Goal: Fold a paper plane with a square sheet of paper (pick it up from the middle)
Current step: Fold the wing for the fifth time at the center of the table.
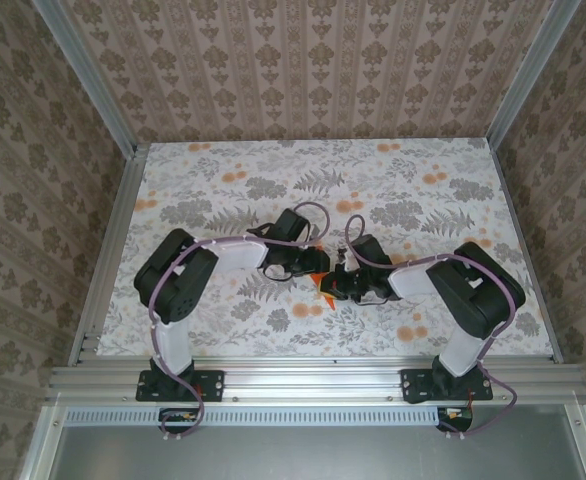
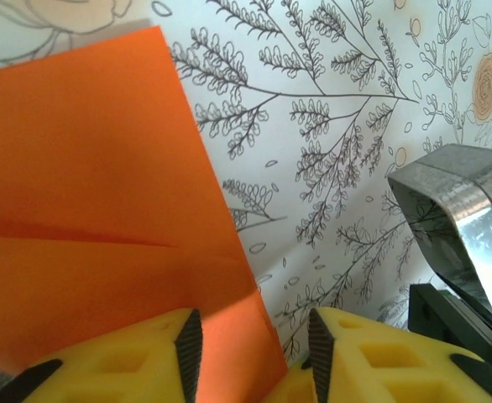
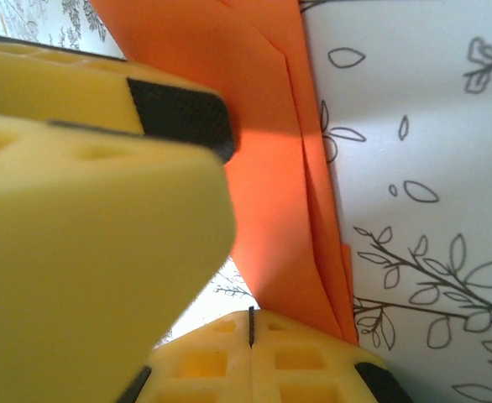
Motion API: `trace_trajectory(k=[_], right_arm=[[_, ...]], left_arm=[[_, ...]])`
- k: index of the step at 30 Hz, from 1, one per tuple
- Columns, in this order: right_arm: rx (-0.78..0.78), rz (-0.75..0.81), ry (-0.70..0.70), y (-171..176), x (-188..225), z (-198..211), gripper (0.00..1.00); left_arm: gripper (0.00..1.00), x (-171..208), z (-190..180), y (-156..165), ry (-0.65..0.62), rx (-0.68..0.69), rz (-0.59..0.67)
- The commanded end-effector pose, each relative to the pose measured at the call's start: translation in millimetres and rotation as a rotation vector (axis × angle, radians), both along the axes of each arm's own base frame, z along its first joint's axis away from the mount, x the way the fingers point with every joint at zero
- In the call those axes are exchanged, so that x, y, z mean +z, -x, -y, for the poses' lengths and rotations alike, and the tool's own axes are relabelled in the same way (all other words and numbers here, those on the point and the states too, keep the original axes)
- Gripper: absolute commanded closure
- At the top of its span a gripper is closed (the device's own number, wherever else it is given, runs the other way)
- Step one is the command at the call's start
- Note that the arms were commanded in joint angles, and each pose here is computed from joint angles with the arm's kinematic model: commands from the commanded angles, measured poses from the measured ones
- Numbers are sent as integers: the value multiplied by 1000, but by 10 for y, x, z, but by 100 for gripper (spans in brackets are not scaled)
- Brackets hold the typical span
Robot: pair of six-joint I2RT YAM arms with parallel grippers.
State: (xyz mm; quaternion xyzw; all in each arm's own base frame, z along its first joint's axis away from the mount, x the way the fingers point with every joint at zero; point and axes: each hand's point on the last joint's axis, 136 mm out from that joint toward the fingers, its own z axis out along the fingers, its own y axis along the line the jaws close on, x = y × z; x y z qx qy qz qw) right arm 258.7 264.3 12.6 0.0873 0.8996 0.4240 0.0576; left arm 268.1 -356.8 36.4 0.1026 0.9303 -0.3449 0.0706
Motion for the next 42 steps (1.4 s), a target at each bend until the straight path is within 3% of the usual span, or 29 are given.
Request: trace_trajectory(k=[1,6,10,18,42], right_arm=[[-31,-173,154,385,-550,315,99],[-27,-182,150,396,-577,306,99],[-27,-181,138,370,-559,277,99],[-23,-178,141,364,-534,275,99],[-4,-214,148,466,-619,301,99]], left_arm=[[53,496,-98,-142,55,24,72],[48,850,-263,-200,85,52,146],[49,666,-351,-107,77,66,111],[50,493,-175,8,162,55,72],[52,4,-152,-239,135,110,31]])
